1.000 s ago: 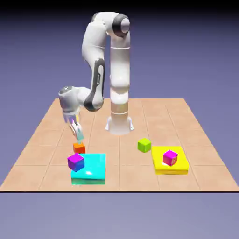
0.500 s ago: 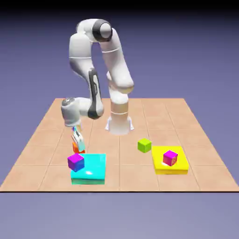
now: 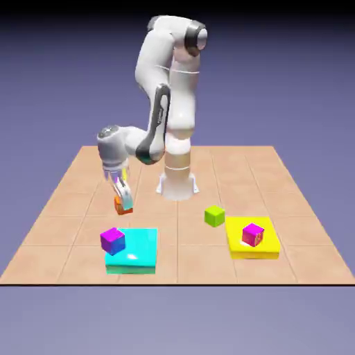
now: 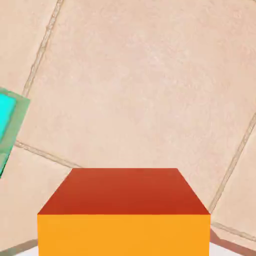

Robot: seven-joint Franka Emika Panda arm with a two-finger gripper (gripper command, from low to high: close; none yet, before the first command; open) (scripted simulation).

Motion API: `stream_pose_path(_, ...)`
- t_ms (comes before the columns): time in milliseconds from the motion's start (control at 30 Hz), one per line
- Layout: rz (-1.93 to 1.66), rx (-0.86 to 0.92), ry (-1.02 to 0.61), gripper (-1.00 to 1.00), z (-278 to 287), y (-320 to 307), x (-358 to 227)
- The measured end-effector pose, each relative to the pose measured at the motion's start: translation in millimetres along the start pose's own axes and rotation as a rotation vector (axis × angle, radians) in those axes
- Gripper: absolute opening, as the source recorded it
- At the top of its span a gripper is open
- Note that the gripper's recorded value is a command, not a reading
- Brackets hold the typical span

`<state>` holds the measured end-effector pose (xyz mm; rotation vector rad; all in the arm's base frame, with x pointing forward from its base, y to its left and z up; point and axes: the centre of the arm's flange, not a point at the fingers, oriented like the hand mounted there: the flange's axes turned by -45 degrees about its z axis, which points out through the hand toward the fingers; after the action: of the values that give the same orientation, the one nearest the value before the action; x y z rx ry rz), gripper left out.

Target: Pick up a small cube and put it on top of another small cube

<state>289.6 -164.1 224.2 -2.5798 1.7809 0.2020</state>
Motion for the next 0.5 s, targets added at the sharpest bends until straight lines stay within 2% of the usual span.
stream_pose_path(233, 0.103, -0.031, 0.023, -1.0, -14.3, -40.7, -86.6)
stream_pose_path(500, 0.208, -0.004, 0.04, -1.0, -14.2, -55.6, -185.6)
